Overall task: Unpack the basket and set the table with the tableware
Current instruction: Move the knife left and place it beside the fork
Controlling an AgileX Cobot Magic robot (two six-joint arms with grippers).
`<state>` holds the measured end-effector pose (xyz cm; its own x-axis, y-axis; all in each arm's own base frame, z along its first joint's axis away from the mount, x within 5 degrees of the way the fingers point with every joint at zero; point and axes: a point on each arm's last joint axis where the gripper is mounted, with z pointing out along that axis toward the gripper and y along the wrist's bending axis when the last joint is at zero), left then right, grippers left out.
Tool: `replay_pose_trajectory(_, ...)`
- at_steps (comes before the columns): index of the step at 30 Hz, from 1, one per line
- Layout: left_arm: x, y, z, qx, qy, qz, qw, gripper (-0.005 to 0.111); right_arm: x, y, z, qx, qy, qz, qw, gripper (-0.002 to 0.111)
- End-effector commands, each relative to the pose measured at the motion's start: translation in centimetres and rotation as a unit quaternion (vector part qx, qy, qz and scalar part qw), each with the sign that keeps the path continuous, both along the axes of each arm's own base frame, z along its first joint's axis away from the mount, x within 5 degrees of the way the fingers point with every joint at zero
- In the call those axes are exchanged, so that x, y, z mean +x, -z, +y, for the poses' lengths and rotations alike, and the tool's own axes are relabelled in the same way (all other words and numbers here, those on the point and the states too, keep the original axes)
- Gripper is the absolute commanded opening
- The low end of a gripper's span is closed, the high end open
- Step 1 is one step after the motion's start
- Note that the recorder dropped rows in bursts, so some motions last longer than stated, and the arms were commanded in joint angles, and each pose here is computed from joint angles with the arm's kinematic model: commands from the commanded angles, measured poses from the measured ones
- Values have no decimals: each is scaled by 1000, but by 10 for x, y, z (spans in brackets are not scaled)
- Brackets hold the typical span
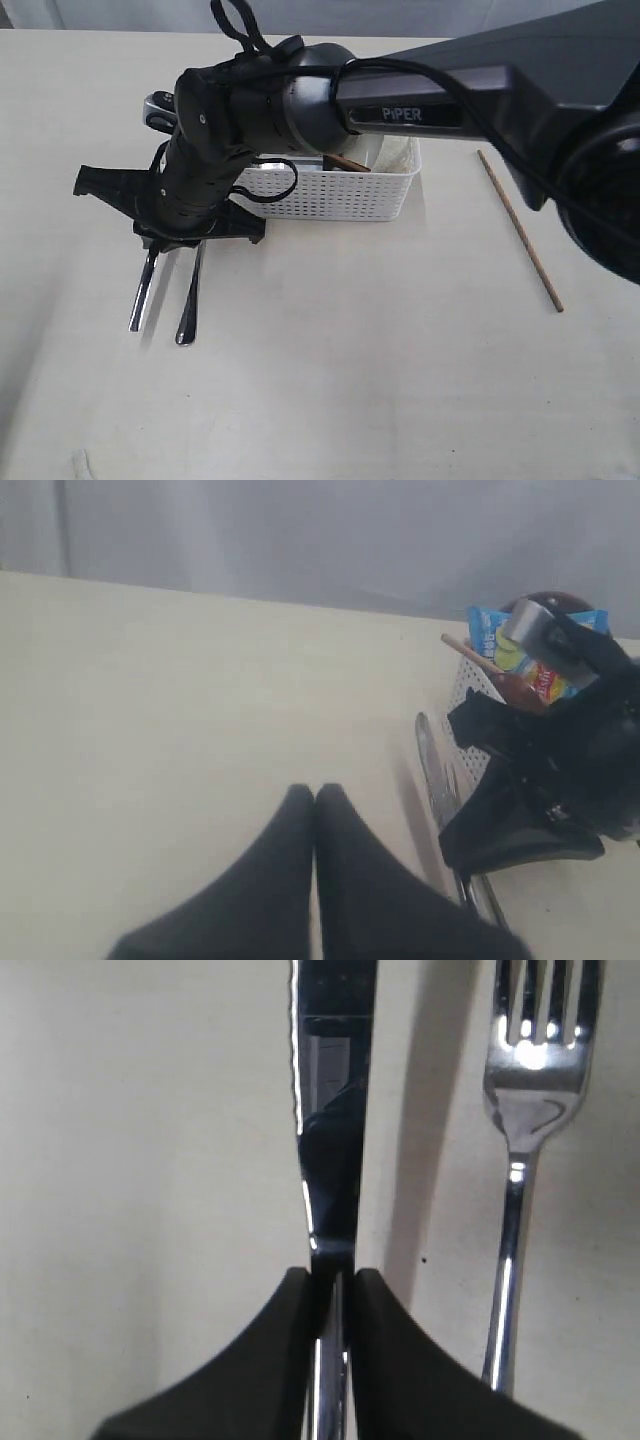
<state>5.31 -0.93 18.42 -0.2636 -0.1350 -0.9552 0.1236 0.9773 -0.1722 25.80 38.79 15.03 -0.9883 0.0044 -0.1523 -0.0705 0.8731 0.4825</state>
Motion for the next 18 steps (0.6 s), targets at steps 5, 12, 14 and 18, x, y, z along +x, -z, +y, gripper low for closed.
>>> replay_pose_trajectory(5,0,0,0,-4,0,-5,1000,0,5,12,3,-23,-9,15,1000,-1)
replay_pose_trajectory(12,0,0,0,-4,0,-5,1000,0,6,12,2,-28,-6,7,1000,-1)
replay_pose_trajectory(14,0,0,0,-4,0,-5,1000,0,7,12,2,-29,-5,7,1000,-1)
replay_pose_trajectory(18,0,0,0,-4,0,-5,1000,0,8,14,1,-36,-11,-2,999,-1)
